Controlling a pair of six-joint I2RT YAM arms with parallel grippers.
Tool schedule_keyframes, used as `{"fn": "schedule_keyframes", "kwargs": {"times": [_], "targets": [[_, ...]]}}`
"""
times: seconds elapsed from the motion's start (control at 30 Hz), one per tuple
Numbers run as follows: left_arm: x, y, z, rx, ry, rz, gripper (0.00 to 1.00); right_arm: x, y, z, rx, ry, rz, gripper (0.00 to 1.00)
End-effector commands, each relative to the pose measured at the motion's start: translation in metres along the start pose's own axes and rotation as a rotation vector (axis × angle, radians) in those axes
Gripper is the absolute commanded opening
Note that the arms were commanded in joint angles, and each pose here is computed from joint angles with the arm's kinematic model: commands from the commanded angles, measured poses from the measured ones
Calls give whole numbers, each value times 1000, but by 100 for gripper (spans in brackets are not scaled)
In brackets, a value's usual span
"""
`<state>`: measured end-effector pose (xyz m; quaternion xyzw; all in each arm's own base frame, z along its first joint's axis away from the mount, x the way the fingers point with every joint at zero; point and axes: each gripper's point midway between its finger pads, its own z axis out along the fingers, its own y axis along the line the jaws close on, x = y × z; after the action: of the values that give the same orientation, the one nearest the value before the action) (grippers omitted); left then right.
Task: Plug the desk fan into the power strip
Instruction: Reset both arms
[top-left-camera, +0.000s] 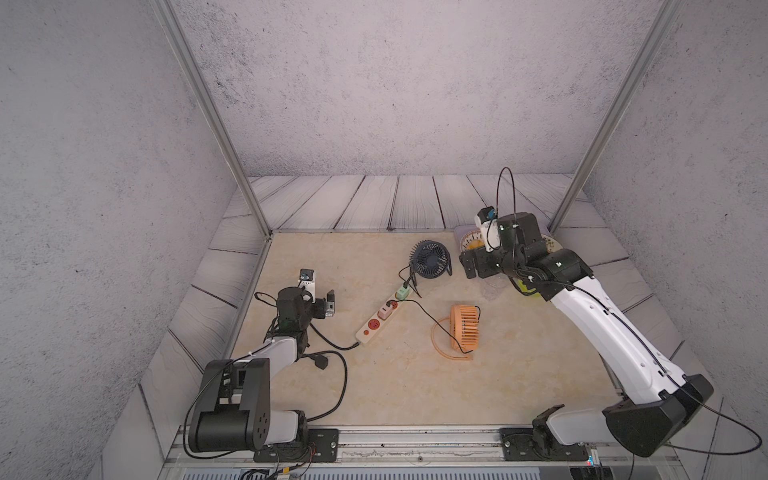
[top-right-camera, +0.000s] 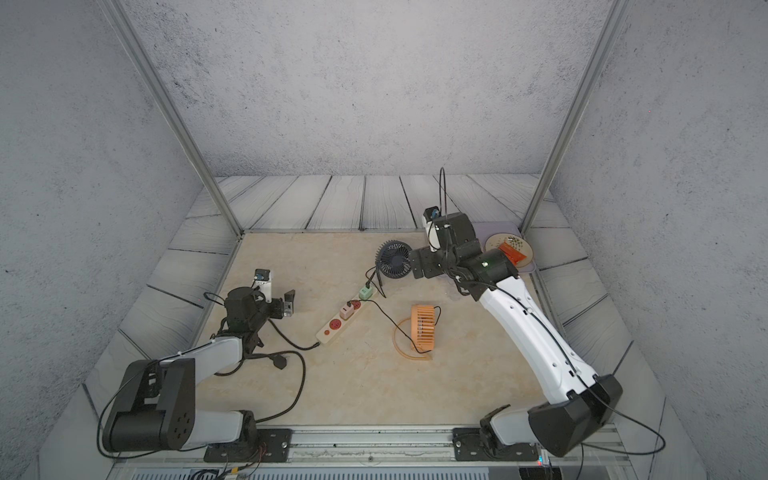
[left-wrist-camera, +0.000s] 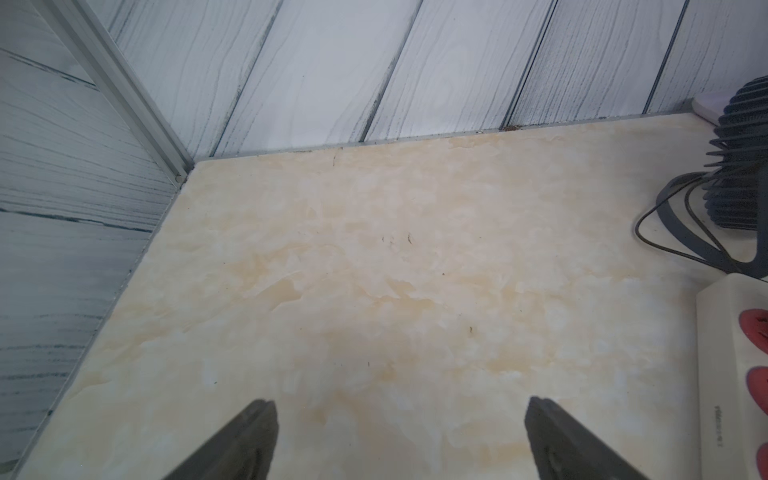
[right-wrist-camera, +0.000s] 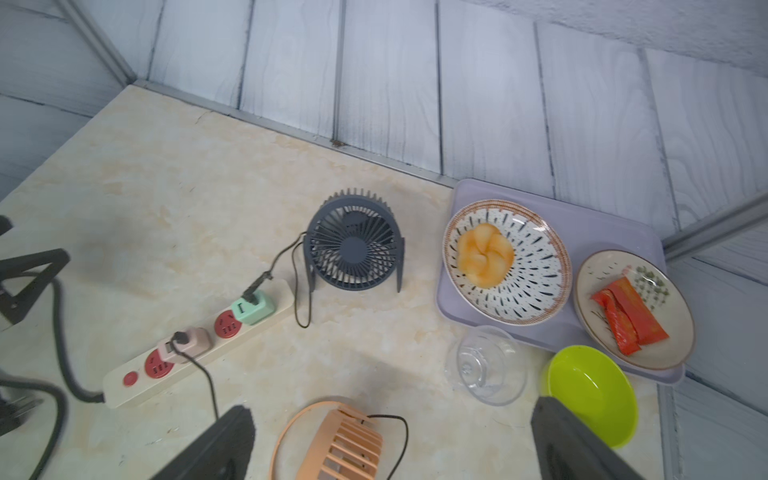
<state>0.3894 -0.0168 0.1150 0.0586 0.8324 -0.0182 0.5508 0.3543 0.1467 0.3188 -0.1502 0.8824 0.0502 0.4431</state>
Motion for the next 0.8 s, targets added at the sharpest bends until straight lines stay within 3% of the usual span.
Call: {"fn": "schedule_keyframes", "kwargs": {"times": [0.0,0.4,0.53,0.77], "targets": [[-4,13,0,-69,-65,-8,100,-4,-30,-11,77,-121,58,99],[12,26,10,-145,-57,-44,100,60,-103,-5,293,-237,173,99],[12,26,21,-133,0,-48,100,88,-114,8,344,-213,164,99],[12,30,21,-151,5,-56,100,130,-134,27,420,-203,177,99]]}}
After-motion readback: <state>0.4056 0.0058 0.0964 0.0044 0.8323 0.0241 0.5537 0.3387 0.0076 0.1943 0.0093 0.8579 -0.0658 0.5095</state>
